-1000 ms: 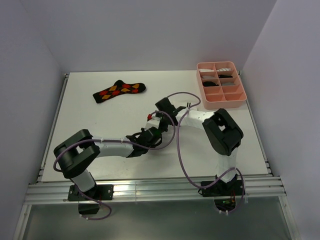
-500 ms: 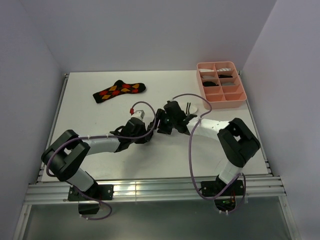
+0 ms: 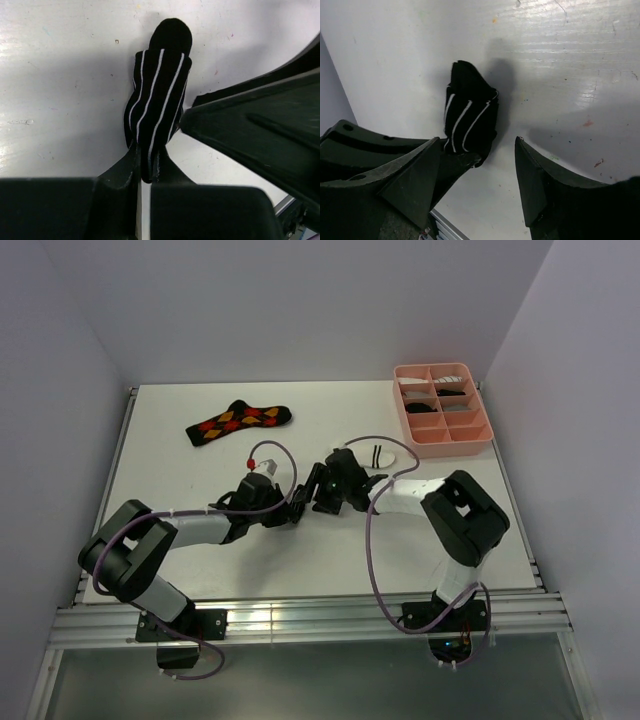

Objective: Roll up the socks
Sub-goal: Roll the sock at the center of the board, then pick up the sock at the center of the board.

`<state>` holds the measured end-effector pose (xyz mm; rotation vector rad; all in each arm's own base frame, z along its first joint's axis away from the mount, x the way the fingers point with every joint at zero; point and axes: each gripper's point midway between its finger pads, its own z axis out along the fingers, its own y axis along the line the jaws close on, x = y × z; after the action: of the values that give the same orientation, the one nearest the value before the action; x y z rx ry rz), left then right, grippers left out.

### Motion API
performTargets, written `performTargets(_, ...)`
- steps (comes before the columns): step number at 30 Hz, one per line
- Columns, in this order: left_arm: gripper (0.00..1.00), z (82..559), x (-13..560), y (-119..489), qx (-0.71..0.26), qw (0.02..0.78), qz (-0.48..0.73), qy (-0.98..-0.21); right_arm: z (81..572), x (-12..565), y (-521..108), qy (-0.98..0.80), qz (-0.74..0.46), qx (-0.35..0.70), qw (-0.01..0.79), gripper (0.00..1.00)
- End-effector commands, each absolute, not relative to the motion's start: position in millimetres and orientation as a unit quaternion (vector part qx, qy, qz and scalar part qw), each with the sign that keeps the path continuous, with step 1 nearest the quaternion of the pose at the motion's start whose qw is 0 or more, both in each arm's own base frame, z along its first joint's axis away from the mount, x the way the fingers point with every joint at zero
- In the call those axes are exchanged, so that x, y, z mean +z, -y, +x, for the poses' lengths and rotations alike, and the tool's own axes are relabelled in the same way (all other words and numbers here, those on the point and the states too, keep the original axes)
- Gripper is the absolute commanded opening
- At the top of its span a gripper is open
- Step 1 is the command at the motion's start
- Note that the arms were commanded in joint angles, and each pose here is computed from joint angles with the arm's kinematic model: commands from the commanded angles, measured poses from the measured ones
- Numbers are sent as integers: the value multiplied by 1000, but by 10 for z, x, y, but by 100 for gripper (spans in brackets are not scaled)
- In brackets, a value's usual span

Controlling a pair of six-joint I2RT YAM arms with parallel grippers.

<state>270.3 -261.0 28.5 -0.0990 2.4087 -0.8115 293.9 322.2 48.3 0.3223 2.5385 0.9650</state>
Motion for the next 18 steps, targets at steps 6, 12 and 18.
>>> performTargets(6,1,2543,145,2540,-300,258,-44,-917,2995,365,-3423,-907,127,355,188,67)
performTargets(12,1,2527,114,2550,-301,251,-42,-919,2965,247,-3494,-913,127,350,169,65)
performTargets(18,1,2499,87,2568,-306,243,-39,-920,2932,75,-3518,-923,124,334,148,61)
